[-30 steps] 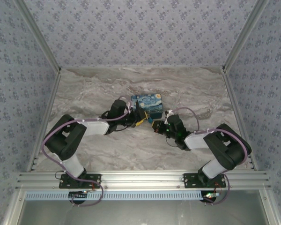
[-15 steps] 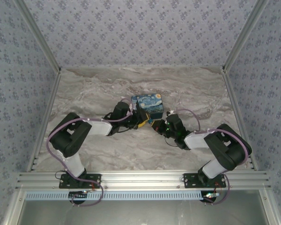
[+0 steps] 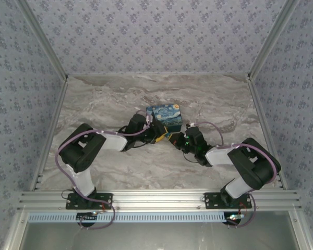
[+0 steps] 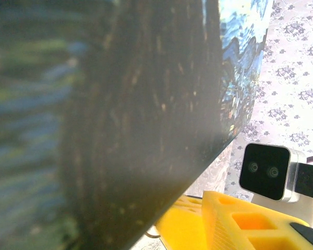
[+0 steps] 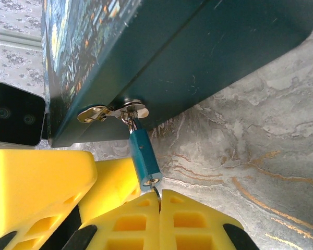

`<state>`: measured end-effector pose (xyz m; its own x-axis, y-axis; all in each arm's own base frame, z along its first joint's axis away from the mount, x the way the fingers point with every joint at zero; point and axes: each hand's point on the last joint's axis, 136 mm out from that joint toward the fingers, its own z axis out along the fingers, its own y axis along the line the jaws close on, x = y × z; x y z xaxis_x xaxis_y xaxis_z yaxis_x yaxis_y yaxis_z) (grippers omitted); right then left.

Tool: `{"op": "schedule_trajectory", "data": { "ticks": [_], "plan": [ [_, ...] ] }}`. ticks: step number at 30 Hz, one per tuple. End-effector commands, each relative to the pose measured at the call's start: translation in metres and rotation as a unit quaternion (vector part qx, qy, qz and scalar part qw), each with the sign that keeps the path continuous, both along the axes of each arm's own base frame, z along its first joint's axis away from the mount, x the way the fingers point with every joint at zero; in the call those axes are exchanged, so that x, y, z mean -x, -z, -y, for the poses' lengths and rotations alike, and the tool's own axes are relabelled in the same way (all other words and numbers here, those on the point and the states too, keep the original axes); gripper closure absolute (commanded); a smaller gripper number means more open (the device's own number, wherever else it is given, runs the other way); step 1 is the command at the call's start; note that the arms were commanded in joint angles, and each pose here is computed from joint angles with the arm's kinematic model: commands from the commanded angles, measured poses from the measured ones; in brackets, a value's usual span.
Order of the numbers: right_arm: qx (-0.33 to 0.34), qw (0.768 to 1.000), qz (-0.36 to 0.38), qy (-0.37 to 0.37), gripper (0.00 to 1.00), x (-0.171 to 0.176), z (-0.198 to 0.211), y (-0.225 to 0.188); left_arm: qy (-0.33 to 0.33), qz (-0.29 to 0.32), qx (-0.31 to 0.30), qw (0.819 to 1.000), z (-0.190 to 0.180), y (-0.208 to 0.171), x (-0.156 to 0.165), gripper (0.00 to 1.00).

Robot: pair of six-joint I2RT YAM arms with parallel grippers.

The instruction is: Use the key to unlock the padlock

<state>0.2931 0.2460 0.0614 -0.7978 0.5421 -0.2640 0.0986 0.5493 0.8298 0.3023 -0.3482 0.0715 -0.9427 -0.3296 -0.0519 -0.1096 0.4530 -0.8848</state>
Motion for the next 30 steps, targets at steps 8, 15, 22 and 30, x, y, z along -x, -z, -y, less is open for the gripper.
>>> {"op": "schedule_trajectory", "data": {
  "ticks": [8,15,22,30],
  "plan": [
    [-0.014,1.0,0.0,0.017,1.0,-0.006,-0.002,-0.011,-0.009,0.009,-0.021,1.0,0.009,0.008,-0.005,0.59],
    [-0.016,1.0,-0.001,0.02,1.0,-0.006,-0.003,-0.011,-0.035,0.004,-0.054,0.998,-0.001,0.019,-0.003,0.61],
    [-0.037,0.999,-0.007,0.035,1.0,-0.007,-0.003,-0.015,-0.061,0.013,-0.065,0.996,-0.009,0.013,-0.003,0.56],
    [-0.056,0.997,-0.016,0.046,1.0,-0.007,-0.005,-0.017,-0.085,-0.021,-0.004,0.996,0.005,0.012,-0.002,0.6]
  ]
}}
